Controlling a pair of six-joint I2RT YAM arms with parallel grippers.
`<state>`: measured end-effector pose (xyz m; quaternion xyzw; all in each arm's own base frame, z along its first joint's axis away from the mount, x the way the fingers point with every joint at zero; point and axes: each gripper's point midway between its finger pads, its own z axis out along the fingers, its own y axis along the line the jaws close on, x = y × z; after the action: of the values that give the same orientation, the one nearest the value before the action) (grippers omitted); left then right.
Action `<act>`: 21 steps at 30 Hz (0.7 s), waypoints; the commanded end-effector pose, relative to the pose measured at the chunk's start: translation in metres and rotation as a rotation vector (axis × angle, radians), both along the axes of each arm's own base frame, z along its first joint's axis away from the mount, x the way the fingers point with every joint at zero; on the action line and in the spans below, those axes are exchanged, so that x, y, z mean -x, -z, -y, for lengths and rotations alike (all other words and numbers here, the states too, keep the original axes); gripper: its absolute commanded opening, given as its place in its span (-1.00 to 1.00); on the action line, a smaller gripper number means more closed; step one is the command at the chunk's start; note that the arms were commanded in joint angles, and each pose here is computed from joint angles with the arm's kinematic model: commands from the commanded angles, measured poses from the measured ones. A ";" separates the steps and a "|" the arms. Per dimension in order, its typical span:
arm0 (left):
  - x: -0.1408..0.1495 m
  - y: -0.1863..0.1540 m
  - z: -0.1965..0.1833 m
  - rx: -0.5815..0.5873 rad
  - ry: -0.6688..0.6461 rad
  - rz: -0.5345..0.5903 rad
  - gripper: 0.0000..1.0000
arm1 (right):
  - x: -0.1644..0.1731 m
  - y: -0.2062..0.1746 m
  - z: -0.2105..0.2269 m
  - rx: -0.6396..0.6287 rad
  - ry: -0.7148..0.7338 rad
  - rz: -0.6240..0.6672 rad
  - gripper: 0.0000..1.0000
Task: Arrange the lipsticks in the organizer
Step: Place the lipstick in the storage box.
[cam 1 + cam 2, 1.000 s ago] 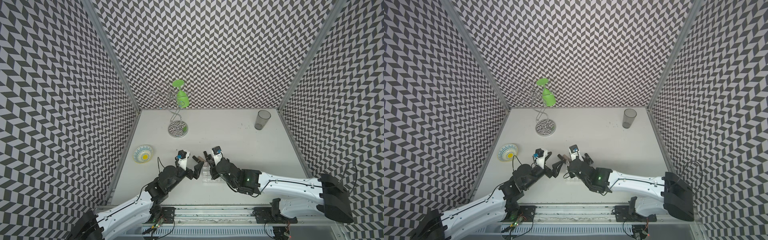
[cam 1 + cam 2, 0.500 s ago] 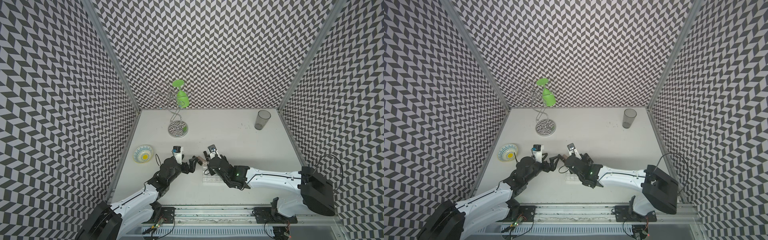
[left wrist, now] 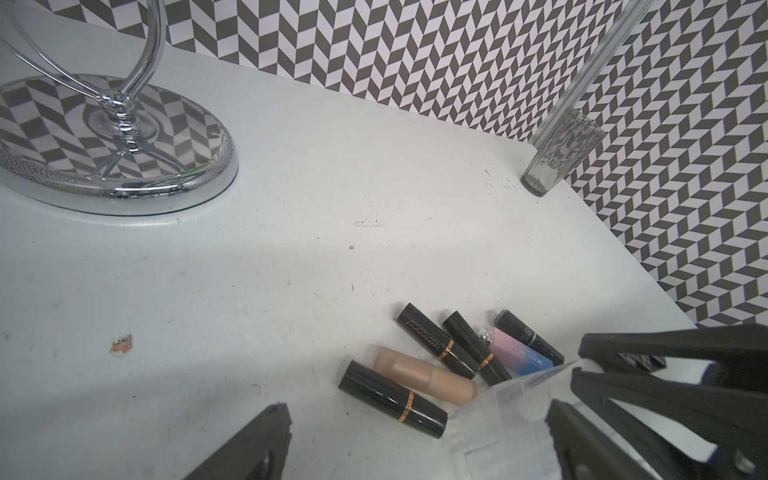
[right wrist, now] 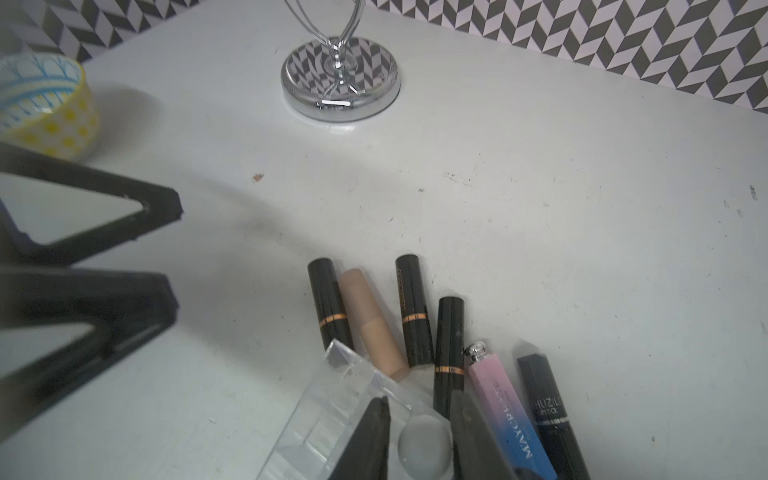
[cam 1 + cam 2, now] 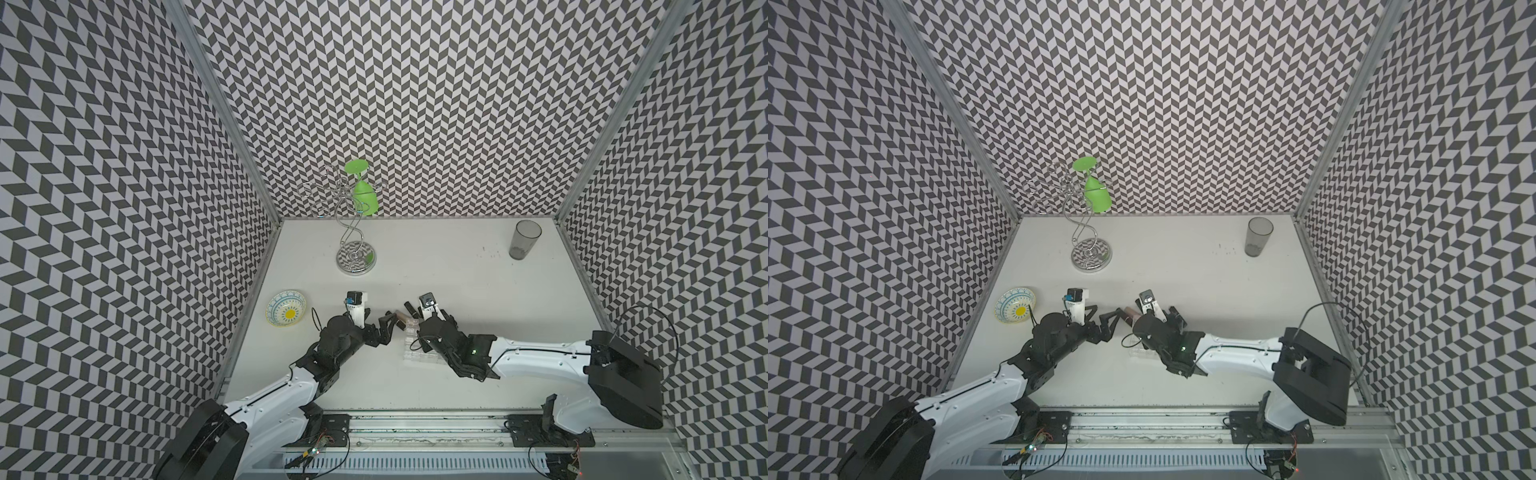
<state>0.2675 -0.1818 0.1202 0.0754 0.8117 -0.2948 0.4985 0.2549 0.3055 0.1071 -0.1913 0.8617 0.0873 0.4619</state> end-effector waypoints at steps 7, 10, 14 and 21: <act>-0.022 0.029 0.010 -0.044 -0.018 -0.081 0.84 | 0.016 -0.050 -0.014 -0.164 -0.064 0.070 0.00; -0.034 0.047 0.008 -0.099 -0.055 -0.125 0.74 | 0.025 -0.066 -0.015 -0.209 -0.097 0.082 0.00; -0.045 0.062 0.017 -0.119 -0.053 -0.169 0.70 | 0.035 -0.078 -0.009 -0.266 -0.125 0.087 0.01; -0.054 0.068 0.012 -0.179 -0.109 -0.189 0.51 | 0.047 -0.077 -0.005 -0.297 -0.171 0.073 0.01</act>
<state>0.3139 -0.1991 0.0446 0.0555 0.8827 -0.2230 0.4099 0.2132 0.3052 0.1751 -0.1952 0.8130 0.2198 0.5027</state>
